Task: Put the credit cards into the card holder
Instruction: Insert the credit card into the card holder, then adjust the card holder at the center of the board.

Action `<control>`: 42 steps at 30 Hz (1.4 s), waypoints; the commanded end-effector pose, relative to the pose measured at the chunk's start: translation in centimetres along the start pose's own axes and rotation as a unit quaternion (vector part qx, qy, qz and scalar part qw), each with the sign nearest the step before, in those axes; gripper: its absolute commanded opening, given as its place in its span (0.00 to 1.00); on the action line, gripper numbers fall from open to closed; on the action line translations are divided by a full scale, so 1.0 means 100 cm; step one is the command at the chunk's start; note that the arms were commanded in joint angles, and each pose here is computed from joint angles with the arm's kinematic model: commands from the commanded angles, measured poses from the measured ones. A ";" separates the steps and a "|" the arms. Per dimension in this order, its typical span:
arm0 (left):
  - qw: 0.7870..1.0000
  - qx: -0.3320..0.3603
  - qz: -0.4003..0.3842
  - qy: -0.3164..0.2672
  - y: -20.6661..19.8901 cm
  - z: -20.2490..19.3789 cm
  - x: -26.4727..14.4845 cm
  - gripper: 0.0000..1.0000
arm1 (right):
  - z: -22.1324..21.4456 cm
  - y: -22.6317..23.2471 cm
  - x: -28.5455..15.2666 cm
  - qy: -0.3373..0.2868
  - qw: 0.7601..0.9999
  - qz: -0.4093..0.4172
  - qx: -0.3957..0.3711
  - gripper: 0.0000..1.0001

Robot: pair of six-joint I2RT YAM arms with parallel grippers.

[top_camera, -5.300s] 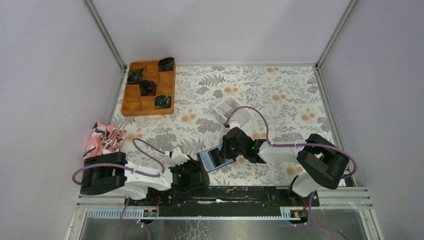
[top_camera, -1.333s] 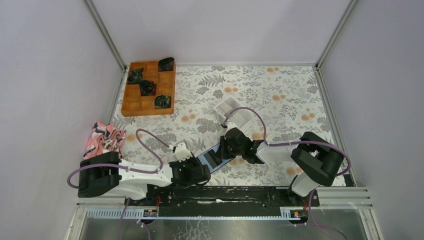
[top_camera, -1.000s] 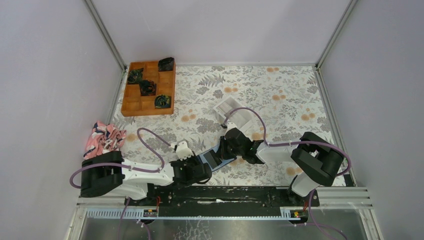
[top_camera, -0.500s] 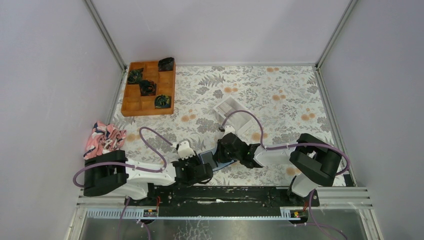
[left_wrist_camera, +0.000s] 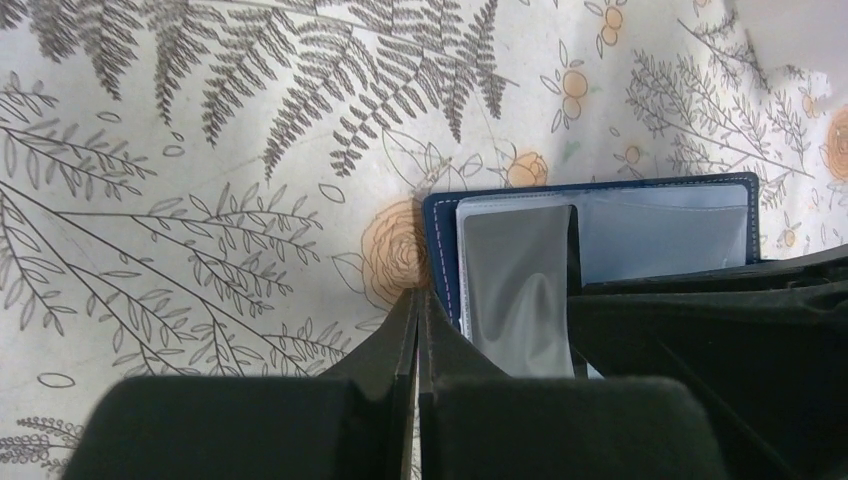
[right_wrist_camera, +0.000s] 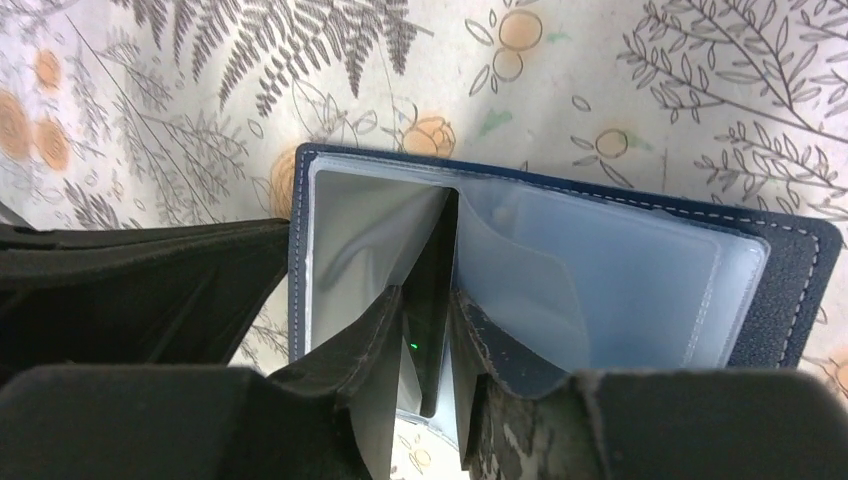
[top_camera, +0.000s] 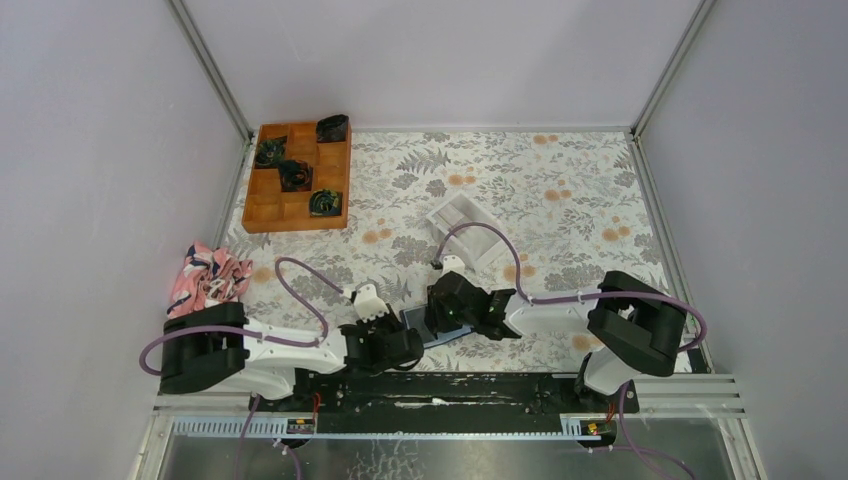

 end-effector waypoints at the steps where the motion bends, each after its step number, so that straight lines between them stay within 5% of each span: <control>1: 0.998 0.016 0.010 0.057 0.013 -0.012 -0.007 0.00 | -0.009 -0.010 -0.014 0.035 0.997 -0.058 -0.044 0.32; 24: 0.999 0.034 0.028 -0.003 -0.001 0.017 -0.018 0.03 | 0.022 0.015 -0.053 -0.029 0.995 -0.007 -0.096 0.49; 35: 0.998 0.045 0.040 -0.008 0.000 0.017 -0.013 0.07 | -0.025 -0.008 -0.059 0.017 0.993 -0.052 -0.104 0.13; 42: 0.999 0.042 0.029 -0.003 0.003 0.021 -0.009 0.08 | -0.047 -0.019 -0.048 0.038 0.990 -0.082 -0.105 0.07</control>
Point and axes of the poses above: each gripper's point midway between its finger pads, its own x axis out along the fingers, its own y axis along the line the jaws close on, z = x × y, the point moved 10 cm from there along -x, back along the fingers, and after that the axes turned 9 degrees about x, right-handed, at the moved point
